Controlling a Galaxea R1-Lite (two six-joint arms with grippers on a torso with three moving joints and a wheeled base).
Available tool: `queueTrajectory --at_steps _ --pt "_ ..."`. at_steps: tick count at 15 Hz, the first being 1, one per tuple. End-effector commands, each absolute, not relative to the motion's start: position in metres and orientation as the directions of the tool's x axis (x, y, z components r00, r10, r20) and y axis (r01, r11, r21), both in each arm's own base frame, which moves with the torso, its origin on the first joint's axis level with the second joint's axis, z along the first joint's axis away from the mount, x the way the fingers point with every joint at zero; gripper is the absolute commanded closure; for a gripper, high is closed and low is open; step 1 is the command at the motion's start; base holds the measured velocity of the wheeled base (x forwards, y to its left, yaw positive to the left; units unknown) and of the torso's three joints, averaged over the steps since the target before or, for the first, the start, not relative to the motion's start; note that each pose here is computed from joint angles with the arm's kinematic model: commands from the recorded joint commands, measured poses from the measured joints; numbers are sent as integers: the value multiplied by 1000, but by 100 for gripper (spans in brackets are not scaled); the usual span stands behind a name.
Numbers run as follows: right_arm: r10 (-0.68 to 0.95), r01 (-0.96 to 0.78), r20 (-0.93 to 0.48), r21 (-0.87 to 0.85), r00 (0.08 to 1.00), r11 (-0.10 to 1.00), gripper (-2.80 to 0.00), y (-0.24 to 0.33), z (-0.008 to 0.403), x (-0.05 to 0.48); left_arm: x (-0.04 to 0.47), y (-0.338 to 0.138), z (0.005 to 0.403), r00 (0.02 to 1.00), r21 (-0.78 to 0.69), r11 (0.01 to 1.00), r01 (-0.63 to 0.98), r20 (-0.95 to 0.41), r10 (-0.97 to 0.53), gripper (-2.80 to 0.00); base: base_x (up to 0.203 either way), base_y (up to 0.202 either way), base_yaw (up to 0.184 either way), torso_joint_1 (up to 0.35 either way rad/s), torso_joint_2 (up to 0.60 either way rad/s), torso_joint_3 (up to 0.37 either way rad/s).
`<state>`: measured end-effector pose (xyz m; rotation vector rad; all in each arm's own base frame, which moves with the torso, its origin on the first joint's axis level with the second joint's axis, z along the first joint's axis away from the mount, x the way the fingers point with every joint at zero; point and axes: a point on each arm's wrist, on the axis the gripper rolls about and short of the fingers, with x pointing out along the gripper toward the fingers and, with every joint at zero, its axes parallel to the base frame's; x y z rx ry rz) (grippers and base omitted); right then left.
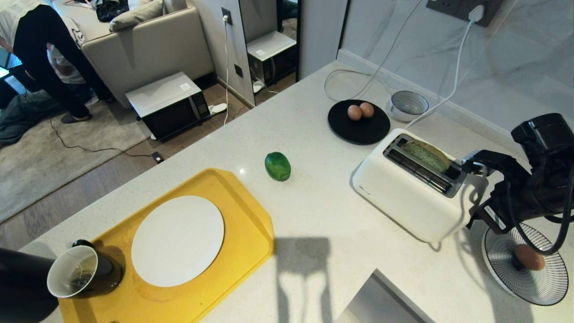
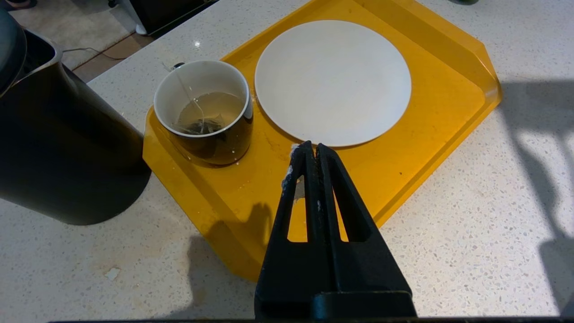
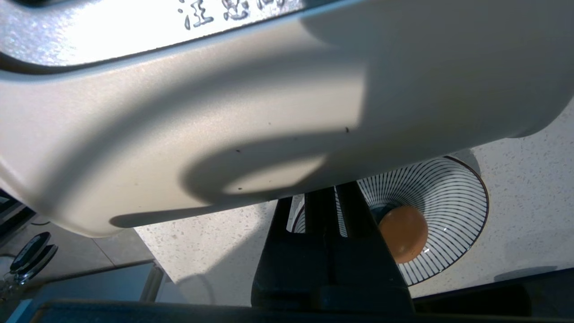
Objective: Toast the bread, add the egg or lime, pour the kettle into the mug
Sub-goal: Use a bread toaster
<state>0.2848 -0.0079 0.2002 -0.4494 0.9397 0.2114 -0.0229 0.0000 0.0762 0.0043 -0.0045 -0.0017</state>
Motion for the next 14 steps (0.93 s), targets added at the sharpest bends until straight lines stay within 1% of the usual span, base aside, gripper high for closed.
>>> queueTrajectory --at_steps 1,14 --pt "-19 -368 -818 -280 576 887 0 -8 200 285 -23 0 76 1000 5 1000 2 3 -2 0 0 0 0 0 0 0" --pt "-26 -364 -816 -286 578 886 0 -8 201 284 -23 0 76 1000 5 1000 2 3 -2 0 0 0 0 0 0 0"
